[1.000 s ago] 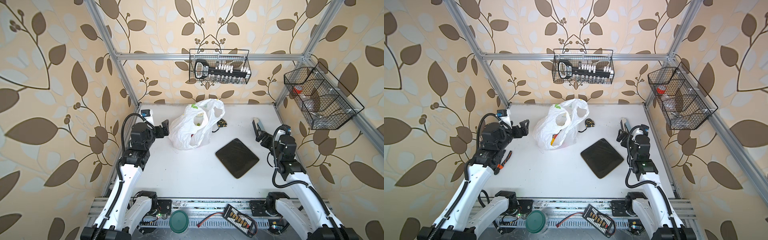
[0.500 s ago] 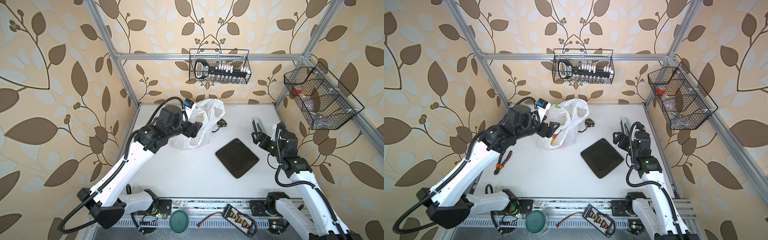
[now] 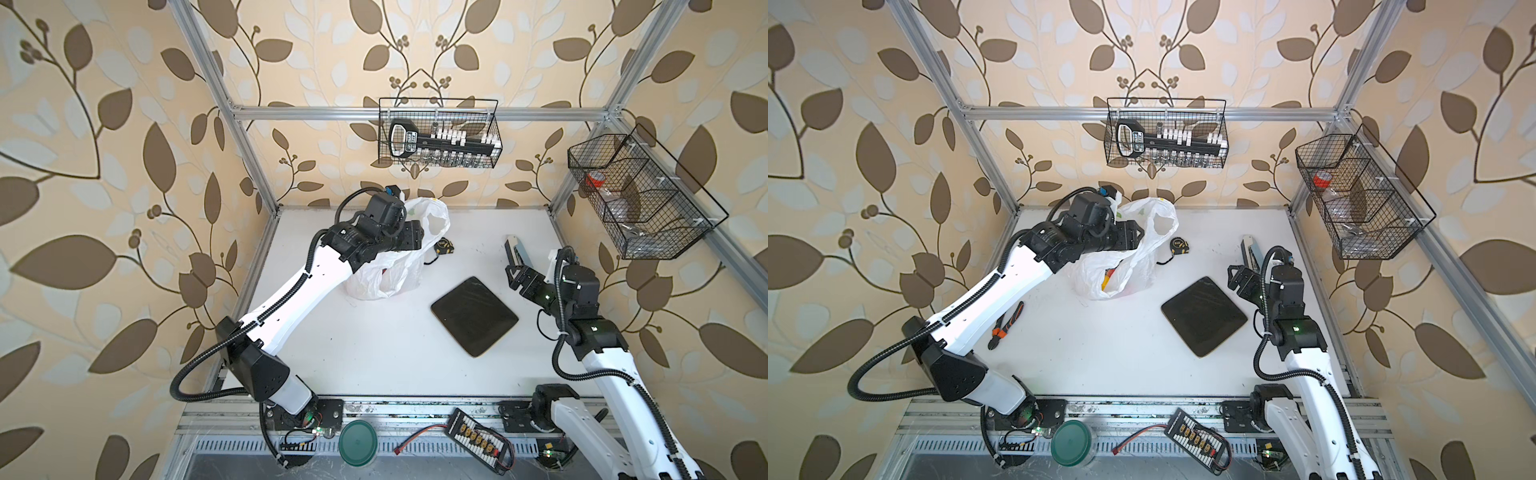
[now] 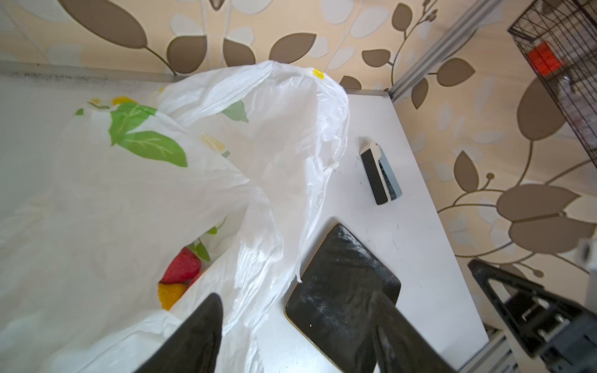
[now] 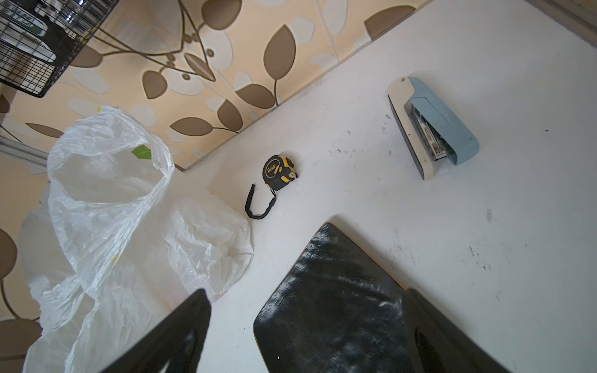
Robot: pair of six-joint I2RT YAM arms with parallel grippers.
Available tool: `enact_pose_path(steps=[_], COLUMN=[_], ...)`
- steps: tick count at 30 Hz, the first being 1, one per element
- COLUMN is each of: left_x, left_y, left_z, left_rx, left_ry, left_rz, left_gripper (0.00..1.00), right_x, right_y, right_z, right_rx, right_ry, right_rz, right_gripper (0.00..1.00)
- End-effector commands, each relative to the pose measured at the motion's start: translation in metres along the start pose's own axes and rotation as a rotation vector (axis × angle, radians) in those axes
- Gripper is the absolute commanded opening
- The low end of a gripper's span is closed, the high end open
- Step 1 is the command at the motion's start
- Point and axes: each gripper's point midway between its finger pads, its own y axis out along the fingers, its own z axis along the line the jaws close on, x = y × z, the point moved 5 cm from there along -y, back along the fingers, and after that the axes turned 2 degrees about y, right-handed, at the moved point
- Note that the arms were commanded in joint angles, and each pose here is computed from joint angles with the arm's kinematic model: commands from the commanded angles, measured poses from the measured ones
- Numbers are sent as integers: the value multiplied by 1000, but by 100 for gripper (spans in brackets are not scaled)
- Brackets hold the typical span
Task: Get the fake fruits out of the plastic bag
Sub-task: 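Reach the left gripper to the white bag's rim and grasp it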
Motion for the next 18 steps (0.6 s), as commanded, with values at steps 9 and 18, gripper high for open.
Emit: enact_pose_path(steps=[9,18], left_x=[28,27], left_y=[39,65], left_z=[14,24], left_rx=[235,311], left_ry=[-164,-205], left_rz=[-85,-109], left_gripper=[68,63], right_x=[9,8], right_y=[-18,-26], right_z=[3,2], right_rx=[-15,-22], right_ry=[-9,-20], right_rz=[-56,-75], right_gripper=[93,93])
